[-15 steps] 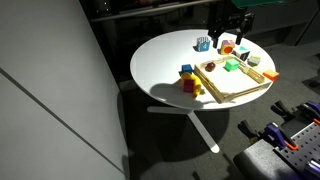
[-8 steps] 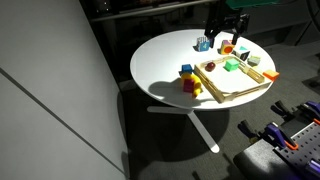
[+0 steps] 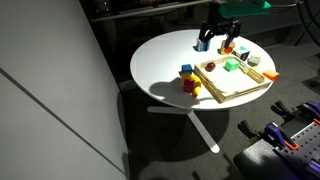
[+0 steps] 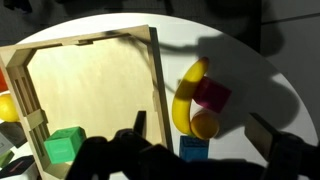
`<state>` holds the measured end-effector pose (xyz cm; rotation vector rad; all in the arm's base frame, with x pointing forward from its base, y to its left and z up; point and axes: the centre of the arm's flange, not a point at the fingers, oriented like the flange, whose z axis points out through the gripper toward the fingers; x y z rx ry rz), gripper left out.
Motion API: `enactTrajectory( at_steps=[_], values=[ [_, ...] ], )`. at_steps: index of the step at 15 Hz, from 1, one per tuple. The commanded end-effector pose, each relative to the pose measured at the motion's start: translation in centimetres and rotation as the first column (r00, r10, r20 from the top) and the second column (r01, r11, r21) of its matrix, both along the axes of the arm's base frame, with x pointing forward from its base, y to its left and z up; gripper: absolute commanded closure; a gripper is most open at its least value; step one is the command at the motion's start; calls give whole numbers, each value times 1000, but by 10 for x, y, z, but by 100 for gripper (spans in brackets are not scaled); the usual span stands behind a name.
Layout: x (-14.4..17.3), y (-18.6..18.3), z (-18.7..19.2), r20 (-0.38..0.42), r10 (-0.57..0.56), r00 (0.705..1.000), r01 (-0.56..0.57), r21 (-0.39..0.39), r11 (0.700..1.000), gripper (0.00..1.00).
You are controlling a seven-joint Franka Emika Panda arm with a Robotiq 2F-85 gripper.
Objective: Pick up the objects on the left side of the tray and place them in the tray starting with the mulberry pink block then the yellow round fruit and finally the blue block
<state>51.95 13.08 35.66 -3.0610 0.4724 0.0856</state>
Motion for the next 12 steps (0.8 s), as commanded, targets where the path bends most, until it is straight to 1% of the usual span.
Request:
enactTrajectory(
  at_steps=[1,4,7,12],
  values=[
    [5,12,-15,34,-2,999,2,6,1000,0],
    [7,24,-32,58,8,998,-8,4,1000,0],
    [13,34,-51,65,0,998,0,-6,1000,0],
    [24,45,-81,69,-3,998,7,-67,998,0]
  ],
)
